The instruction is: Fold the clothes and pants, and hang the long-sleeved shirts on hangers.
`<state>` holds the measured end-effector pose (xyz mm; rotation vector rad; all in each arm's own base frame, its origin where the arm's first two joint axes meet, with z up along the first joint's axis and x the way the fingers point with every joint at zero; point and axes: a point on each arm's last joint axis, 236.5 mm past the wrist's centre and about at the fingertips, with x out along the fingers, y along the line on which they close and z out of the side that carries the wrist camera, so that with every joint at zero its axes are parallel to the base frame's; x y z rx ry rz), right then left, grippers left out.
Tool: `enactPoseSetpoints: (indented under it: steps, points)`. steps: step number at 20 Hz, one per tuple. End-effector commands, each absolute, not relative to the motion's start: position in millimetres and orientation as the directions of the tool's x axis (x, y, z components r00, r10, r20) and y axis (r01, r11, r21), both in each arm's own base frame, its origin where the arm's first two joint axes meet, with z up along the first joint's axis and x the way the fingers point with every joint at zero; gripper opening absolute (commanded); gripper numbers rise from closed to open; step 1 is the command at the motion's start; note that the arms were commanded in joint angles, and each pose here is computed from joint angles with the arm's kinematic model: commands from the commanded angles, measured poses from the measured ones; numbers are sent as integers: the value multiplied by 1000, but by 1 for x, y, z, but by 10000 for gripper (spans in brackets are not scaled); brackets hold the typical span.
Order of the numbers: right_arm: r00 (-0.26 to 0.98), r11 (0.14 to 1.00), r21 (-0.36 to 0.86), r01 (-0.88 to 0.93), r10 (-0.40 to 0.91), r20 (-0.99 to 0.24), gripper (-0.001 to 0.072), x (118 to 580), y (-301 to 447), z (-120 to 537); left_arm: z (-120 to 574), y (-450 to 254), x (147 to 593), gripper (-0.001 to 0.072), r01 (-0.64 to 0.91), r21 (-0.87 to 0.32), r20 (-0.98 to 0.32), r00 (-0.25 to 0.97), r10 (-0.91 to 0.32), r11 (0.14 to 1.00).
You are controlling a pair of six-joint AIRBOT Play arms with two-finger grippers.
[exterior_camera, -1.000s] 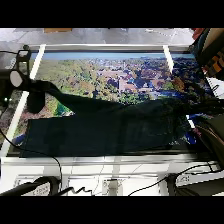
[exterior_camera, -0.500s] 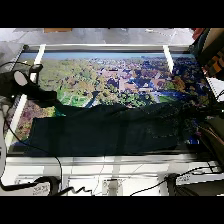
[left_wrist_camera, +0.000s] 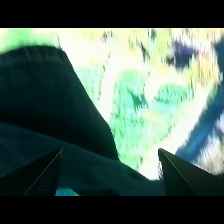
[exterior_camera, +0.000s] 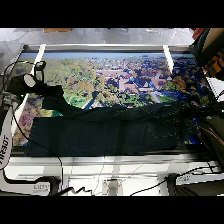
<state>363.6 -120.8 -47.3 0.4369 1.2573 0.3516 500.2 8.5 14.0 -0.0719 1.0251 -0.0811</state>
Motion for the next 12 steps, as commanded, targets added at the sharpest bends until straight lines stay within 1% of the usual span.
enactPoseSetpoints:
  steps: [1,3,5,6,7,9,10,12]
  points:
    - [275,865,501,-16,486,-830,51,363,-121,-47,19,35,507,676,-67,-129,-830,554,-71,989]
    - [275,865,501,-16,486,-830,51,363,-121,-47,11,64,492,648,-127,-135,-860,507,-52,983]
    - [275,865,501,-17,486,-830,51,363,-121,-47,-3,93,467,642,-167,-140,-904,423,-57,976]
    - [276,866,500,-18,485,-830,51,364,-121,-47,-11,99,455,641,-178,-177,-920,380,-98,968]
    - [278,867,498,-17,483,-831,51,364,-121,-47,-20,98,445,641,-180,-239,-924,344,-166,954]
    - [279,867,497,-16,481,-831,51,364,-122,-47,-36,97,442,642,-208,-328,-911,327,-250,922]
    - [279,867,497,-16,481,-831,51,364,-122,-47,-45,98,443,642,-220,-347,-908,321,-268,912]
    - [279,867,497,-16,481,-831,51,364,-122,-47,-63,102,444,639,-187,-334,-914,304,-269,924]
